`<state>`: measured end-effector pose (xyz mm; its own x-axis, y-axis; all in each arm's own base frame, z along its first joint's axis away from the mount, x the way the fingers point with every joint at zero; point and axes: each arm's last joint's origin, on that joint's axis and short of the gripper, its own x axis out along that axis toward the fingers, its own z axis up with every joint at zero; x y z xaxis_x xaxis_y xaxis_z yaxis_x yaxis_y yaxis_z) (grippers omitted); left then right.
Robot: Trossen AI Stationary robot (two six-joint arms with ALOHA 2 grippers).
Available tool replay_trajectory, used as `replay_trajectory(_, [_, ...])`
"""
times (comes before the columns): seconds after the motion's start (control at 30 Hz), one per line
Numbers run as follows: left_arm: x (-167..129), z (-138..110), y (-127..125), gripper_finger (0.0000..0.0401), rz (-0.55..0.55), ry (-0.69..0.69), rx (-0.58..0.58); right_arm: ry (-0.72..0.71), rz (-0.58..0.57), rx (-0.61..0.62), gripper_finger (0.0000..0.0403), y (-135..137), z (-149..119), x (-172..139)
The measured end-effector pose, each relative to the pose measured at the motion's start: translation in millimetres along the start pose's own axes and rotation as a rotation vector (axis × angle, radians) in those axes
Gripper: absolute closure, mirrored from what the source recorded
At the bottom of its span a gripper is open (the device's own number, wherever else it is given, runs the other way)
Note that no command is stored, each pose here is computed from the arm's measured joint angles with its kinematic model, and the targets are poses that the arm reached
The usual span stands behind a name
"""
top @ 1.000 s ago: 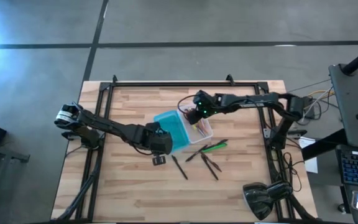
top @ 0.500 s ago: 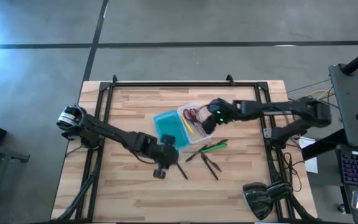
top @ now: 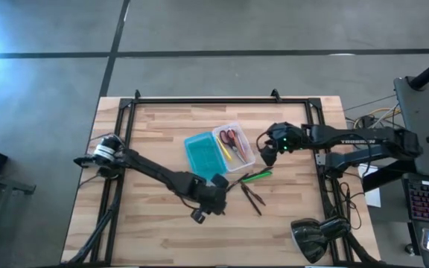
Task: Pick & place school supplies into a supply box
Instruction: Put the black pen into the blue supply box
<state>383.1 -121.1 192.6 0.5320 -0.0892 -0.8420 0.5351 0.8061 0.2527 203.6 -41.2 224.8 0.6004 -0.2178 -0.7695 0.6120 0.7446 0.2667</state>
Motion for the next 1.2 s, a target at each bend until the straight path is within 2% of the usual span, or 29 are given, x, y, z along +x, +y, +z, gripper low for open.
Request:
replay_trajectory(0.17, [16,-3,4,0.0286,-0.064,0.107,0.029,0.033,-0.026,0.004,0.0126,-3,-4,-2])
replay_trajectory(0.27, [21,-5,3,0.0286,-0.089,0.118,0.099,0.037,-0.028,0.008,0.0108,-3,-4,-2])
replay_trajectory(0.43, [24,-11,11,0.0286,-0.1,0.131,0.095,0.038,-0.028,0.011,0.0093,-3,-4,-2])
replay_trajectory(0.67, [28,-20,26,0.029,-0.113,0.144,0.069,0.03,-0.049,0.012,0.01,-4,-4,-1])
replay_trajectory(0.9, [32,-33,25,0.0341,-0.197,0.158,0.111,0.025,-0.058,0.014,0.0114,-4,-4,-1])
replay_trajectory(1.03, [34,-39,22,0.0368,-0.201,0.163,0.113,0.026,-0.06,0.013,0.0117,-4,-4,0])
replay_trajectory(1.2, [34,-39,22,0.038,-0.186,0.173,0.067,0.038,-0.07,0.012,0.0118,-6,-8,2])
